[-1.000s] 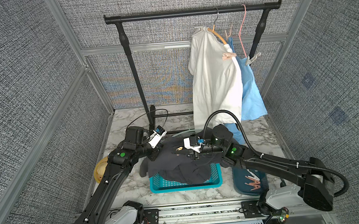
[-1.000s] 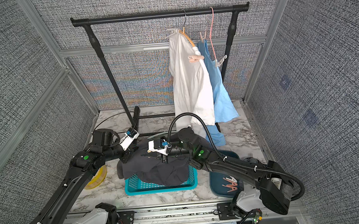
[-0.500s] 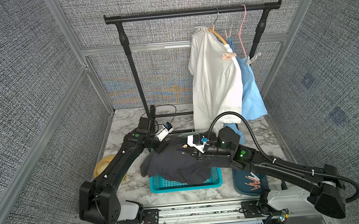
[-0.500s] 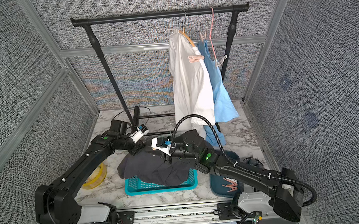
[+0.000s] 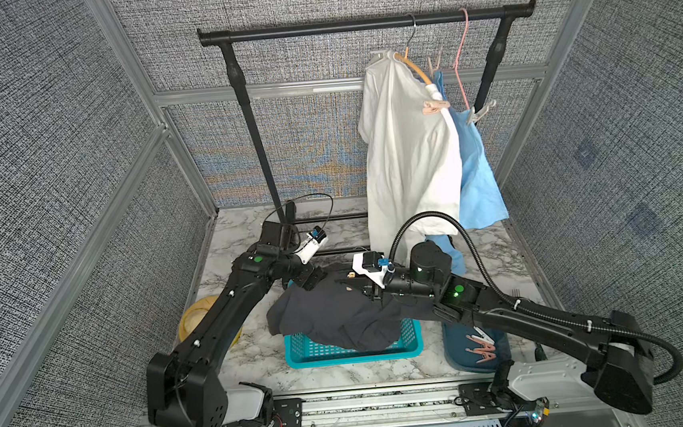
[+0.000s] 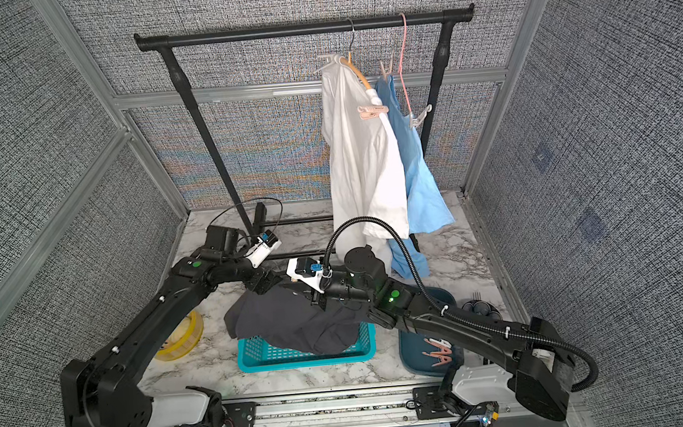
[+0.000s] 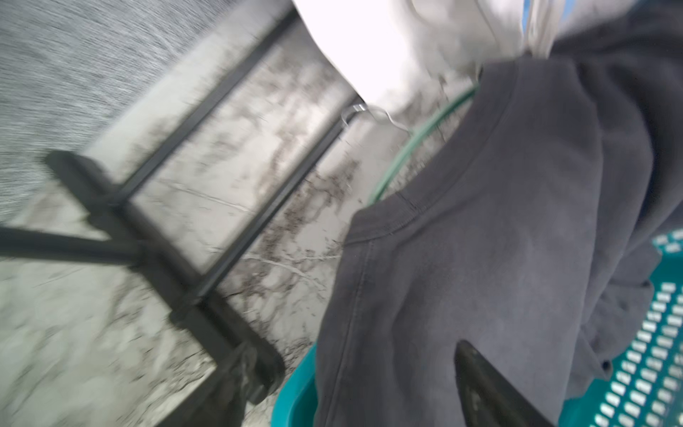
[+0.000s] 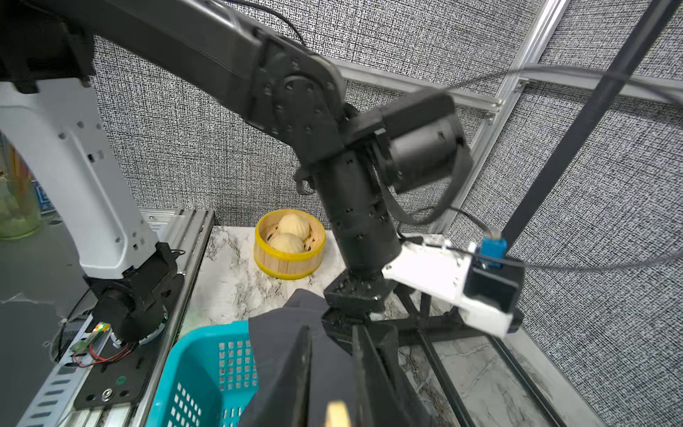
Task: Use clothespins to secure the t-shirt on both sides of the hanger
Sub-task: Open the clothespin.
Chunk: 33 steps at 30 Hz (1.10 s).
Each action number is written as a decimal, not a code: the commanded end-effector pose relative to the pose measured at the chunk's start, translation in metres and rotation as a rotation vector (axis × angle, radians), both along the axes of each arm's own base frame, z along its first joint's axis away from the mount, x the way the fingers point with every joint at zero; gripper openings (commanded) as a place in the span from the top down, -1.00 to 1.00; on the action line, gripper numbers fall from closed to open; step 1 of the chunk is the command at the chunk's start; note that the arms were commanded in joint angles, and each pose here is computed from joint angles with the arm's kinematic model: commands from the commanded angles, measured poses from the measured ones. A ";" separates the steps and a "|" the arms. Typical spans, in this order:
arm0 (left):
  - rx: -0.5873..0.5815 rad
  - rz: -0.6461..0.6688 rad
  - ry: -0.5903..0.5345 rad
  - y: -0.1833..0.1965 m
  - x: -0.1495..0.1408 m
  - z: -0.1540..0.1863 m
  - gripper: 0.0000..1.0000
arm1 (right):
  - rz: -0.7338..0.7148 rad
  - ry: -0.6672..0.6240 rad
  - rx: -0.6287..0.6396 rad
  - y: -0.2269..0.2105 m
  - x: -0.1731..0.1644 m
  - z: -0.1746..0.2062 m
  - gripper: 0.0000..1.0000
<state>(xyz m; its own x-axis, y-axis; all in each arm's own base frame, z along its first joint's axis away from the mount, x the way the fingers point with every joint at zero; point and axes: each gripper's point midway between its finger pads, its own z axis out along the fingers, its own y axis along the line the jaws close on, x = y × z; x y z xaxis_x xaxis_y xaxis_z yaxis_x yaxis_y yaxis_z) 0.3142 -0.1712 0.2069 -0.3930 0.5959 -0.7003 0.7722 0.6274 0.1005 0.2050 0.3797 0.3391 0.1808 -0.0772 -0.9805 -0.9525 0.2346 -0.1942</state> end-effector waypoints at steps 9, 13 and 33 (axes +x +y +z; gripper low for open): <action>-0.567 -0.292 -0.299 -0.035 -0.102 0.115 -0.63 | 0.041 0.083 0.251 0.001 0.009 0.054 1.00; -0.601 -0.219 -0.402 -0.024 -0.103 0.130 -0.59 | -0.137 0.236 0.266 -0.001 0.038 0.071 1.00; -0.484 -0.221 -0.502 -0.047 -0.089 0.117 -0.56 | -0.515 0.476 0.175 0.019 0.068 0.051 0.91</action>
